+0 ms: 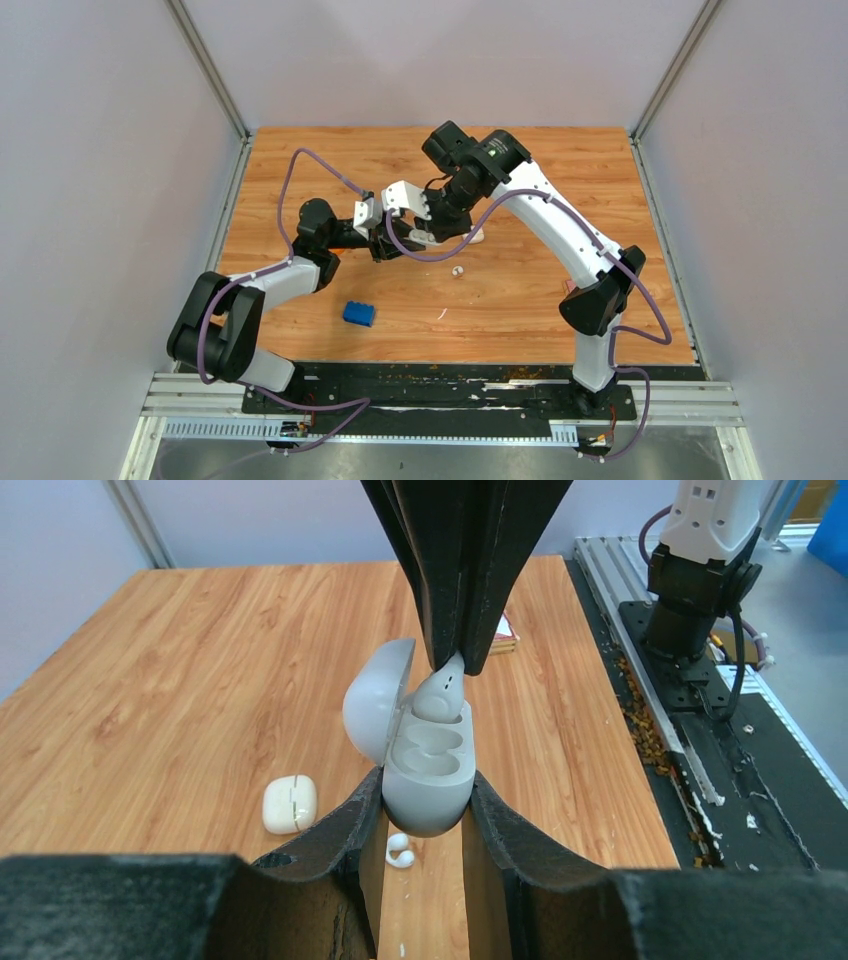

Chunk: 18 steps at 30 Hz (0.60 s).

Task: Insert the wireless bluetooth earbuds into the charging case
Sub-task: Place the earbud in the charging case.

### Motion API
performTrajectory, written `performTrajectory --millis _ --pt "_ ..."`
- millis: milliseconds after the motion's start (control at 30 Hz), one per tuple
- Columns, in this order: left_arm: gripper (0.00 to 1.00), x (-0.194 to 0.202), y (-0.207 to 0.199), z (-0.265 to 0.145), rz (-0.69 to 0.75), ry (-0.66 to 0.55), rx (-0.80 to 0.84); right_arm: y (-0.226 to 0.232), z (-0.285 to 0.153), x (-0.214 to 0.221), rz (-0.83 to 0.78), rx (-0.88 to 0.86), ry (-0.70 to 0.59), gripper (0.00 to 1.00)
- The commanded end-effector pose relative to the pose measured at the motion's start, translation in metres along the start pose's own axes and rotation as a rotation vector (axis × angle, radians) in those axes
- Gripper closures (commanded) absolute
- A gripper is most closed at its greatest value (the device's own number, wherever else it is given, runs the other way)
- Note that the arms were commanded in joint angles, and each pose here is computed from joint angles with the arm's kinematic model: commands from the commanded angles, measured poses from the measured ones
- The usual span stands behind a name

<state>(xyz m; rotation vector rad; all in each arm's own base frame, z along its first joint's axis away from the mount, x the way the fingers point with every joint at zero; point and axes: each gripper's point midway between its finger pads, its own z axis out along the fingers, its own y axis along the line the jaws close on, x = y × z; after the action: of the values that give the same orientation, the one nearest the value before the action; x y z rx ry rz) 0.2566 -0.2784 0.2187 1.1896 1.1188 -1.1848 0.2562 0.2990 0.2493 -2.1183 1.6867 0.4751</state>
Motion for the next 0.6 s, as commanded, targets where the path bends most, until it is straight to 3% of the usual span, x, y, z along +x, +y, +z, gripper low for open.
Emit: performTrajectory --millis 0,300,400,567 --pt "1.00 -0.016 0.002 0.004 0.089 -0.034 0.020 -0.003 -0.017 -0.018 -0.065 0.047 -0.098 1.00" --pt "1.00 -0.016 0.004 0.002 0.064 -0.043 -0.005 -0.006 -0.017 -0.013 -0.053 0.048 -0.099 0.99" --pt "1.00 -0.016 0.005 0.002 0.065 -0.044 -0.009 -0.009 -0.014 -0.009 -0.038 0.055 -0.075 0.89" --pt "1.00 -0.016 0.006 0.001 0.055 -0.044 -0.020 -0.011 -0.019 -0.009 -0.032 0.076 -0.072 0.82"
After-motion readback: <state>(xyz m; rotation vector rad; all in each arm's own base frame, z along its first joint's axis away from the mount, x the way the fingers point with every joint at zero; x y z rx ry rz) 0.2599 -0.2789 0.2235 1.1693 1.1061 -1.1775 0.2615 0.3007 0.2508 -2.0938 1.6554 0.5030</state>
